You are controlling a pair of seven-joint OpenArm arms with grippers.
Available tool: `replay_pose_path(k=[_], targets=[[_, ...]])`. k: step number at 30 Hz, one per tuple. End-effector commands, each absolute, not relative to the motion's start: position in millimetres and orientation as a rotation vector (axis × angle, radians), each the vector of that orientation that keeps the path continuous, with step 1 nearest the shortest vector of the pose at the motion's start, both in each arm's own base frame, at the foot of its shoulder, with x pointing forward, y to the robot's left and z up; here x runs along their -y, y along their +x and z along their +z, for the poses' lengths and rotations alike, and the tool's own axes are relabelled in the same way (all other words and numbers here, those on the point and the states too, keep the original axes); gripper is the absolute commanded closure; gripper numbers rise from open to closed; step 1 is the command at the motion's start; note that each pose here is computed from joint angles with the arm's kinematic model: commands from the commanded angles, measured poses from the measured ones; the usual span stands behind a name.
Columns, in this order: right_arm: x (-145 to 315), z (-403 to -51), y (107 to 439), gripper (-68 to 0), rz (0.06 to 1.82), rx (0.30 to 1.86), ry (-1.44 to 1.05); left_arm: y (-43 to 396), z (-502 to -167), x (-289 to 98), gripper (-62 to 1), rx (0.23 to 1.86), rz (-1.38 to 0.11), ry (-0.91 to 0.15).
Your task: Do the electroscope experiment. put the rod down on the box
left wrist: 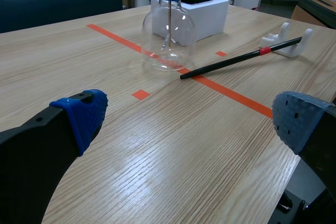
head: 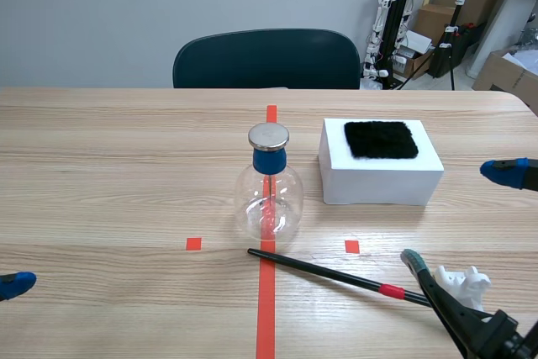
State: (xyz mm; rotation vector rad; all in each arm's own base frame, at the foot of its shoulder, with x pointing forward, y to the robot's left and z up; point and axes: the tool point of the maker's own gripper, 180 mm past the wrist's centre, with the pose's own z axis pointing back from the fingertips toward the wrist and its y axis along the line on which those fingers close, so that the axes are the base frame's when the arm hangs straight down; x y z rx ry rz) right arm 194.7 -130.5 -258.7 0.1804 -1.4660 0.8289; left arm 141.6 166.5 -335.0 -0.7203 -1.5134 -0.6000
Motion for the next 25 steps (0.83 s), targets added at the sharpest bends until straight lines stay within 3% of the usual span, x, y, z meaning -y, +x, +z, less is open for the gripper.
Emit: replay_pose_path(k=[1,25], targets=[[126.7,-248.4,199.2,-67.9,0.843,1.502,0.189,143.6,-322.7,-168.6,-62.3,1.567,-0.598,-0.736],[127.4,-250.3,199.4,-67.9,0.843,1.492,0.183,143.6,-322.7,-168.6,-62.3,1.567,-0.598,-0.736]])
